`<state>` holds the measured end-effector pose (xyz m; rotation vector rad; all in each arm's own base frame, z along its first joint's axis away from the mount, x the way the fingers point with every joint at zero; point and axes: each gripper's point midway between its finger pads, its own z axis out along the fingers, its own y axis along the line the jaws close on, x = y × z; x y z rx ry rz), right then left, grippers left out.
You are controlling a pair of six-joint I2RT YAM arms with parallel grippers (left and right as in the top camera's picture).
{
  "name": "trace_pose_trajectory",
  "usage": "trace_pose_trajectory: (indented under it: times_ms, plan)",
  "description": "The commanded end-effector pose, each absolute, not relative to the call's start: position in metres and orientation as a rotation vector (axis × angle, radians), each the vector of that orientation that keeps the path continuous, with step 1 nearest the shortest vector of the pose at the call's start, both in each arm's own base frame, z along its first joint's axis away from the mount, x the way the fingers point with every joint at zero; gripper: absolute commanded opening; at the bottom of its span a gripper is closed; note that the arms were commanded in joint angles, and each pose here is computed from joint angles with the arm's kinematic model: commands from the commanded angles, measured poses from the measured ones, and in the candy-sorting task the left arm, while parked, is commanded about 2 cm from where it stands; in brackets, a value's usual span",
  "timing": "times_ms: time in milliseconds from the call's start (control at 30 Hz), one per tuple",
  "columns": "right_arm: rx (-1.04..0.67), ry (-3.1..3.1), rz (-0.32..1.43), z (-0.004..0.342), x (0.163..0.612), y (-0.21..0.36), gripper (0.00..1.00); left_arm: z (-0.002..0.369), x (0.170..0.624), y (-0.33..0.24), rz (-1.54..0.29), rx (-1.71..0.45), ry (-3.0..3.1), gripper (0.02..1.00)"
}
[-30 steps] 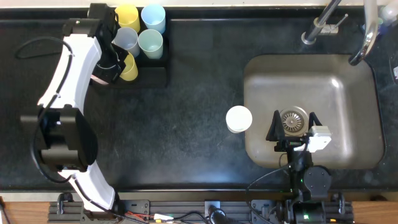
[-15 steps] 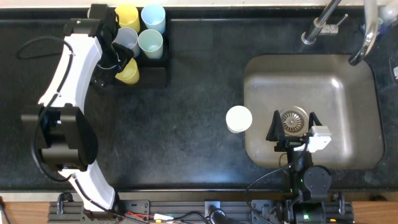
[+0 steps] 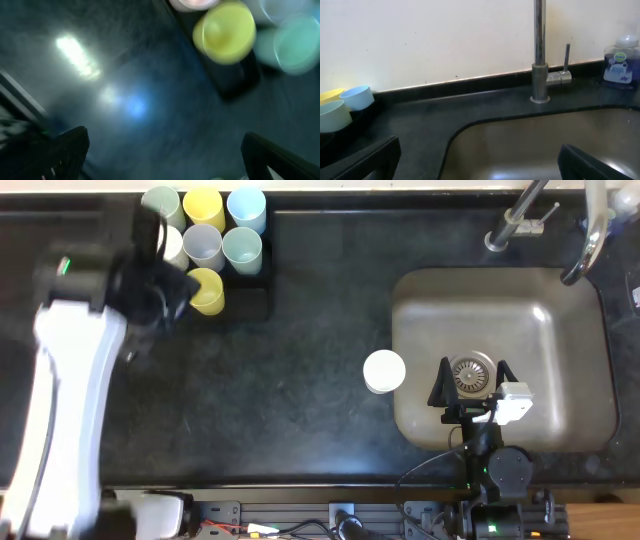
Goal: Store Cups
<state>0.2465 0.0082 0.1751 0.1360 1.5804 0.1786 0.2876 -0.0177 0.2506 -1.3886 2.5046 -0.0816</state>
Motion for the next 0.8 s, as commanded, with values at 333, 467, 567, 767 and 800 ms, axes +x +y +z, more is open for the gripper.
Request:
trace_pose_trajectory:
  times_ms: [333,467,567,767,800]
  plan:
    - [0.139,1.579,0.183,0.172,0.247,0.008,0.998,0.229,0.294,-0.078,-0.158,0.307,1.806,0.998]
    - [0.139,1.579,0.183,0.172,0.247,0.008,0.998,0.260,0.275,-0.083,-0.057,0.423,1.379,0.998]
    - [0.139,1.579,0.183,0.172,0.247,0.008,0.998,0.250,0.263,-0.074,-0.031,0.388,1.361,0.998]
    - [0.139,1.579,0.183,0.172,0.247,0.008,0.996,0.196,0.250,-0.044,-0.044,0.186,1.598,0.998]
    - [0.139,1.579,0.183,0.172,0.247,0.008,0.998,0.186,0.247,-0.039,-0.043,0.154,1.641,0.998]
